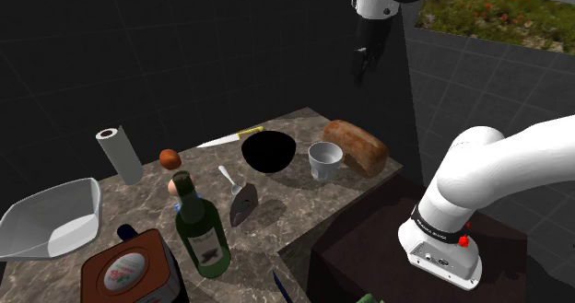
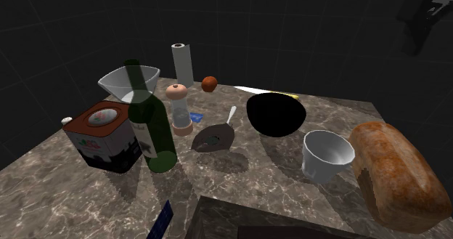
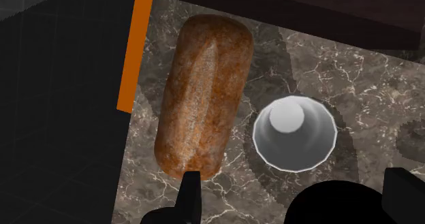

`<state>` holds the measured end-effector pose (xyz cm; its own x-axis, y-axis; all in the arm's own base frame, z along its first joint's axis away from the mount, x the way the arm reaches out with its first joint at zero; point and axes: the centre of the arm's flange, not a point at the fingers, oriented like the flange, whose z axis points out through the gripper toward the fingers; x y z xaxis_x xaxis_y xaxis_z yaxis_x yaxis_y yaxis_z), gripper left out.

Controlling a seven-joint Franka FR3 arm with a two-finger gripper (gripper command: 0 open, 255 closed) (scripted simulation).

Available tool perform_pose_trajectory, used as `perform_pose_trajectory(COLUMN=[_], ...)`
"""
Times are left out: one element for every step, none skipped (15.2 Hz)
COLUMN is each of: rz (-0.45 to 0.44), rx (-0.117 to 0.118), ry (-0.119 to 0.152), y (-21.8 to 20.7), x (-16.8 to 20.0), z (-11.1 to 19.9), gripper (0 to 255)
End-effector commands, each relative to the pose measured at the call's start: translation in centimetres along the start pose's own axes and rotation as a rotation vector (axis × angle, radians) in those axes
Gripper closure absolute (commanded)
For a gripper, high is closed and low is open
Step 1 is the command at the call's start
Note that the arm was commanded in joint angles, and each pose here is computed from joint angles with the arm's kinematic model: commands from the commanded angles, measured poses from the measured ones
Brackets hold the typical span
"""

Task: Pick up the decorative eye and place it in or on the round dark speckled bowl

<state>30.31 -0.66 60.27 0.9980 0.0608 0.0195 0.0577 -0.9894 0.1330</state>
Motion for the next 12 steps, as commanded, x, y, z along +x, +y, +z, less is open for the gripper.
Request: perform_pose_trajectory(rz=[0.000, 0.013, 0.025, 0.038, 0.050, 0.063, 0.075, 0.088, 0.101, 0.113, 0.126, 0.138], rx=[0.000, -0.006, -0.012, -0.017, -0.023, -0.029, -0.035, -0.041, -0.046, -0.052, -0.058, -0.064], ry=[0.000, -0.002, -0.004, -0.006, -0.009, -0.011, -0.013, -0.015, -0.017, -0.019, -0.021, -0.024], y=[0.0, -1.3, -2.6, -3.8, -5.1, -6.4, -7.6, -8.9, -10.1, -11.4, -12.6, -13.8], x=[0.0, 0.3, 0.5, 0.8, 1.1, 1.5, 1.8, 2.1, 2.5, 2.9, 3.3, 3.7], z=[0.0, 0.5, 1.0, 1.5, 2.1, 2.6, 3.1, 3.7, 4.2, 4.8, 5.4, 6.0], gripper=[0, 0, 0, 0, 0, 0, 0, 0, 0, 0, 0, 0])
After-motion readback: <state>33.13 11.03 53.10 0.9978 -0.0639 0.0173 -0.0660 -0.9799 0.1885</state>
